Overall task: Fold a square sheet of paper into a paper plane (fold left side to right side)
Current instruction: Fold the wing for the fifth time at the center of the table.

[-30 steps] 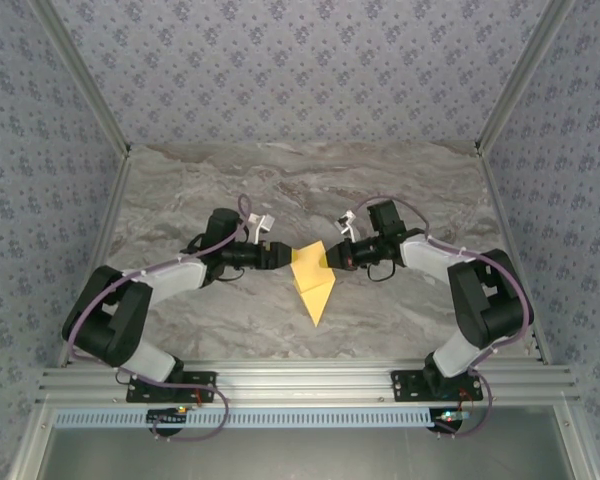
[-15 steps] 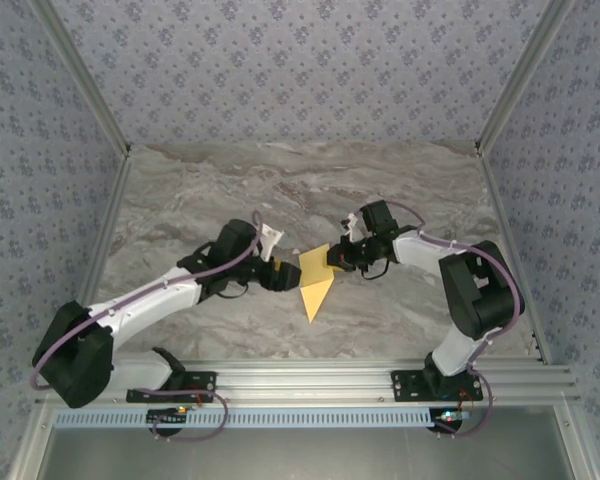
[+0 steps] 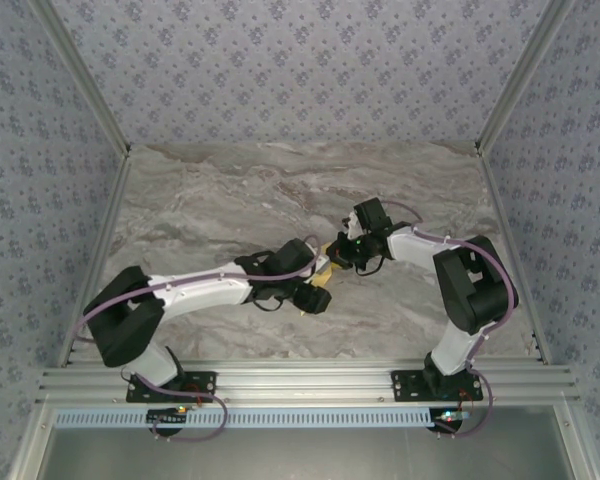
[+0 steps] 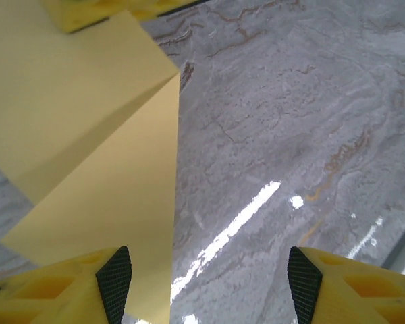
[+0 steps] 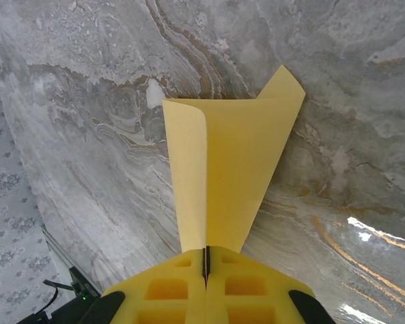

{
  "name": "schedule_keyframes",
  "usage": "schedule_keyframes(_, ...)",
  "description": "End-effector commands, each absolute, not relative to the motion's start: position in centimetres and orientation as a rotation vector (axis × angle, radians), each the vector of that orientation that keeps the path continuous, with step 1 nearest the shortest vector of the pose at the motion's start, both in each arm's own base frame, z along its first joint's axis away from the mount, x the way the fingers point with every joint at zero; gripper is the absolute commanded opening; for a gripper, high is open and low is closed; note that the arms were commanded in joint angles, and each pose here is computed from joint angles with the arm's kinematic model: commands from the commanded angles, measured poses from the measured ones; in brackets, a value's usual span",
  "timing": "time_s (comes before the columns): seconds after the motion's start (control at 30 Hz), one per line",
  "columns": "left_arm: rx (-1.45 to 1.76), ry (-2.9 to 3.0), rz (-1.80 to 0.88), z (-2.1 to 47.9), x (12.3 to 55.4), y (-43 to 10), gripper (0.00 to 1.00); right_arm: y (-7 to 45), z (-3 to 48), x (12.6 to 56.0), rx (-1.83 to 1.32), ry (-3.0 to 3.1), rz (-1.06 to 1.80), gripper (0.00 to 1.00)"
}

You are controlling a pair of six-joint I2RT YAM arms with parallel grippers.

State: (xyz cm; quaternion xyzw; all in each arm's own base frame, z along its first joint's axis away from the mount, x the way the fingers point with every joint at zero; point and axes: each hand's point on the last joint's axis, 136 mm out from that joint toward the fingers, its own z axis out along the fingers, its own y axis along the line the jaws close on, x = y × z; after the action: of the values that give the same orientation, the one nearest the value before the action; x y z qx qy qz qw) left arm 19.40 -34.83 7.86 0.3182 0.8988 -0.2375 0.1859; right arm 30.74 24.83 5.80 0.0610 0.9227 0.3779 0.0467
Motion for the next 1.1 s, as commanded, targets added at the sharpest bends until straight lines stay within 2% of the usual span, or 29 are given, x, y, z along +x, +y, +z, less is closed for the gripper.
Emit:
schedule_keyframes(0.0,0.923,2.55,-0.49,7.1,20.1,-34.7,0.65,25.0,5.7,30.9,0.223,2.841,1.125,0.0)
schedule_keyframes(0.4,0.907,2.593,-0.201,4.8,21.2,-33.7,0.52,25.0,5.5,30.8,0.221,2.854,1.104,0.0)
schedule_keyframes(0.67,0.914,2.611,-0.183,3.9,21.2,-33.7,0.4,24.9,5.1,30.7,0.202,2.875,1.075,0.0)
schedule_keyframes(1.07,0.932,2.624,-0.199,3.4,20.9,-34.1,0.35,24.8,4.4,30.5,0.191,2.9,1.038,0.0)
